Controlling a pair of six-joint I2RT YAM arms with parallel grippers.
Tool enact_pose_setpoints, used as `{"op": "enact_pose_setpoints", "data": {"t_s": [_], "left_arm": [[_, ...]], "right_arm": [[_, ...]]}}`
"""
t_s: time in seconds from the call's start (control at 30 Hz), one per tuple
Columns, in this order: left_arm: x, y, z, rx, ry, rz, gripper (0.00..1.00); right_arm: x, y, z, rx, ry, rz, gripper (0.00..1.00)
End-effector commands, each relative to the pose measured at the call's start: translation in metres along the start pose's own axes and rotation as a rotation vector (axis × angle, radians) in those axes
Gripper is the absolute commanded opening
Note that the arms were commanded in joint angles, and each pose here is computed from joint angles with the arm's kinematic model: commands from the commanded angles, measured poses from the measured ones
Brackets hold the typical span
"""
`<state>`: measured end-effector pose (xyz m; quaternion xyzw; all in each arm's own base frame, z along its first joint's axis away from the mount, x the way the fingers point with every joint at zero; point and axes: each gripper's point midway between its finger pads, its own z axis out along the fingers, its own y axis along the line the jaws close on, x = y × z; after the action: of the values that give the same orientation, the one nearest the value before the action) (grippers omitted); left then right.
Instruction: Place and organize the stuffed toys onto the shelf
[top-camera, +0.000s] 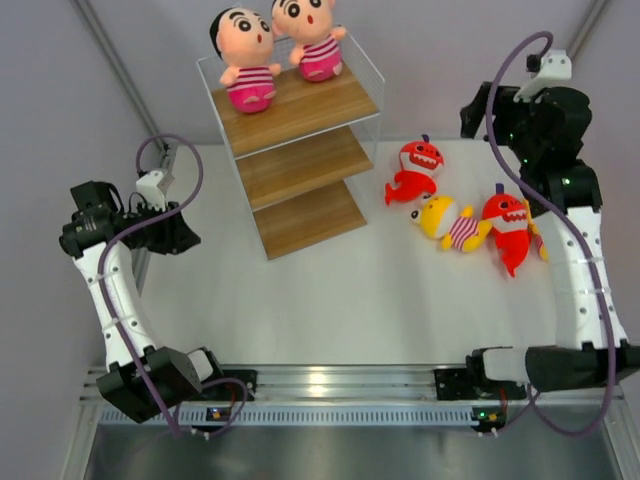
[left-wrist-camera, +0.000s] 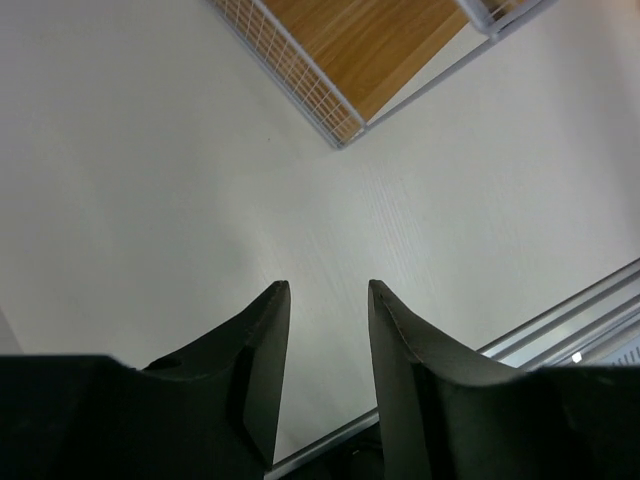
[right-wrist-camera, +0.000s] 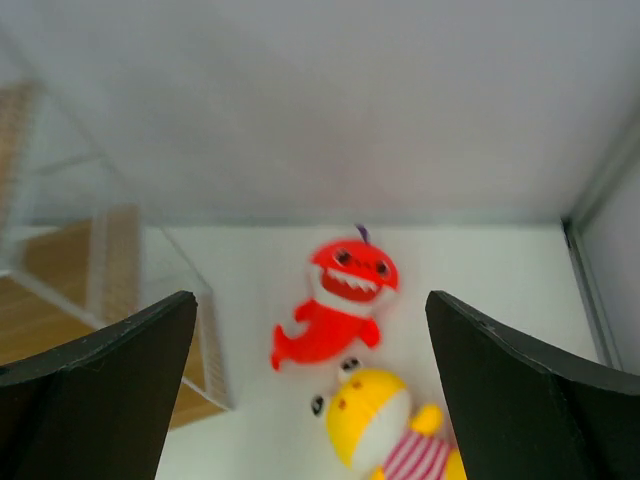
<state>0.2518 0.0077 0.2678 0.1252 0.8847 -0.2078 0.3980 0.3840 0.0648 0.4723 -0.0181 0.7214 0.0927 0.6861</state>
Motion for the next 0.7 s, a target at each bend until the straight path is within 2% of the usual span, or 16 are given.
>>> {"op": "enact_pose_setpoints", "data": {"t_s": [0.0, 0.03, 0.1, 0.13, 0.17, 0.33, 0.57, 0.67], "left_arm": [[0.002, 0.023, -0.001, -0.125, -0.006, 0.02, 0.44], [0.004, 0.025, 0.0, -0.135, 0.002, 0.019, 0.44], [0.01, 0.027, 0.002, -0.136, 0.016, 0.016, 0.46], [0.012, 0.027, 0.002, -0.139, 0.022, 0.016, 0.46], [0.015, 0.028, 0.004, -0.135, 0.029, 0.01, 0.46], [0.021, 0.027, 0.008, -0.12, 0.04, 0.006, 0.47], [0.015, 0.025, 0.01, -0.088, 0.025, -0.014, 0.47], [0.014, 0.025, 0.01, -0.093, 0.025, -0.011, 0.47]], "right_arm": [[0.164, -0.073, 0.031, 0.192, 0.481, 0.191, 0.99], [0.183, -0.093, 0.03, 0.247, 0.53, 0.208, 0.99], [0.225, -0.103, 0.034, 0.278, 0.627, 0.206, 0.92], [0.237, -0.106, 0.034, 0.289, 0.649, 0.206, 0.88], [0.251, -0.108, 0.035, 0.293, 0.667, 0.209, 0.8], [0.292, -0.105, 0.041, 0.271, 0.741, 0.238, 0.61], [0.32, -0.079, 0.056, 0.185, 0.777, 0.276, 0.63], [0.323, -0.077, 0.068, 0.183, 0.74, 0.311, 0.7]]}}
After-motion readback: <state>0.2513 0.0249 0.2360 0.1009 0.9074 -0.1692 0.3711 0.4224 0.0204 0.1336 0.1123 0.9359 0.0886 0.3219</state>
